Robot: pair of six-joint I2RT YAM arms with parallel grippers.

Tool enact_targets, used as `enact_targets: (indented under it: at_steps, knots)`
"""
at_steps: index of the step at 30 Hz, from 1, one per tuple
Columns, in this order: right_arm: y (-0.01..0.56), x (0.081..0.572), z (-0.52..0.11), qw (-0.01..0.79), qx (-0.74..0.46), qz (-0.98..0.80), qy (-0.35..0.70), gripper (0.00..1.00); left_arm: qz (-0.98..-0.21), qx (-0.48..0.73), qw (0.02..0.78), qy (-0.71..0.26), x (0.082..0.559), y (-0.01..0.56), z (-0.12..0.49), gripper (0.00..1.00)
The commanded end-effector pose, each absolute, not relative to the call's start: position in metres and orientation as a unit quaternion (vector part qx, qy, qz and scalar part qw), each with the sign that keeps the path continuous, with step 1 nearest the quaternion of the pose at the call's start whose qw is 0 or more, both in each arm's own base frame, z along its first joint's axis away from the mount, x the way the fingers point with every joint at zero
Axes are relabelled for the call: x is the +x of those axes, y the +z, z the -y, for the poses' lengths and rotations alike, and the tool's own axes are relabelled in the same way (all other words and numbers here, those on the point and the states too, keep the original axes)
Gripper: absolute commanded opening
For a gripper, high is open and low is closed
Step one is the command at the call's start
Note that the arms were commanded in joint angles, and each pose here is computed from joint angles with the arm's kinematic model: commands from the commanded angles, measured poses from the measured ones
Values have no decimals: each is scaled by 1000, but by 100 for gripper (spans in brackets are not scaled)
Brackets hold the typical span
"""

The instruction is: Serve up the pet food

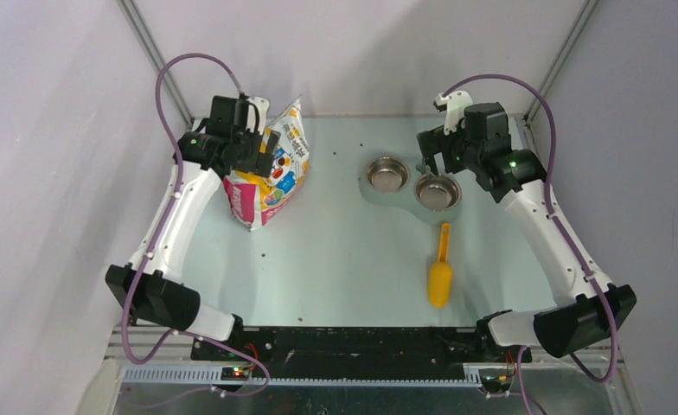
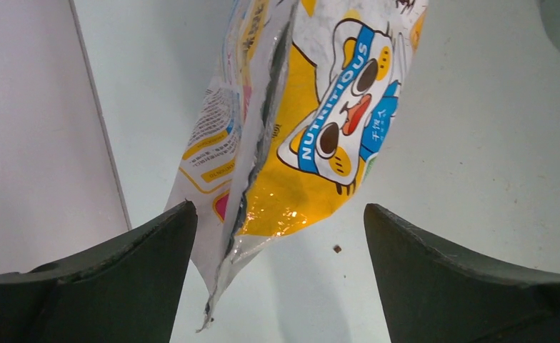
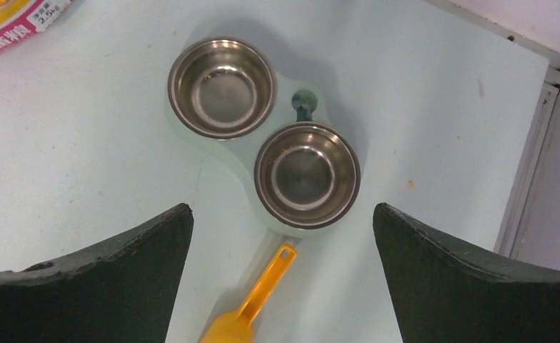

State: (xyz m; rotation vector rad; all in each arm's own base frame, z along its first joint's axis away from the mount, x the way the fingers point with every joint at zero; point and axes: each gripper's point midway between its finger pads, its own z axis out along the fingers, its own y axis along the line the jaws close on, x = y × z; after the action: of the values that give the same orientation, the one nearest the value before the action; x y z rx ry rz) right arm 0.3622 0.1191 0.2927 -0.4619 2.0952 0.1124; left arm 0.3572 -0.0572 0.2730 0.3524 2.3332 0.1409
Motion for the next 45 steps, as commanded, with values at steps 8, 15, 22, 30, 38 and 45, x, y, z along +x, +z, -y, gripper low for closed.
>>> enact_targets:
  at_steps: [8,15,22,30,38,45]
  knots:
    - [293,365,-129,486,-208,-847,62,100,-920,153,347,96,380,252,28,73]
    - [288,362,-128,482,-209,-849,61,99,-918,201,338,55,374,249,38,28]
    - [284,361,-130,478,-211,-850,65,100,-917,224,328,-17,360,258,62,0]
    - [275,366,-150,457,-217,-857,101,99,-877,201,403,-165,358,322,116,0]
    - [257,381,-206,402,-217,-869,189,96,-860,176,406,-254,362,357,144,0]
    - [256,404,-257,385,-232,-865,225,95,-859,168,367,-313,326,340,159,0]
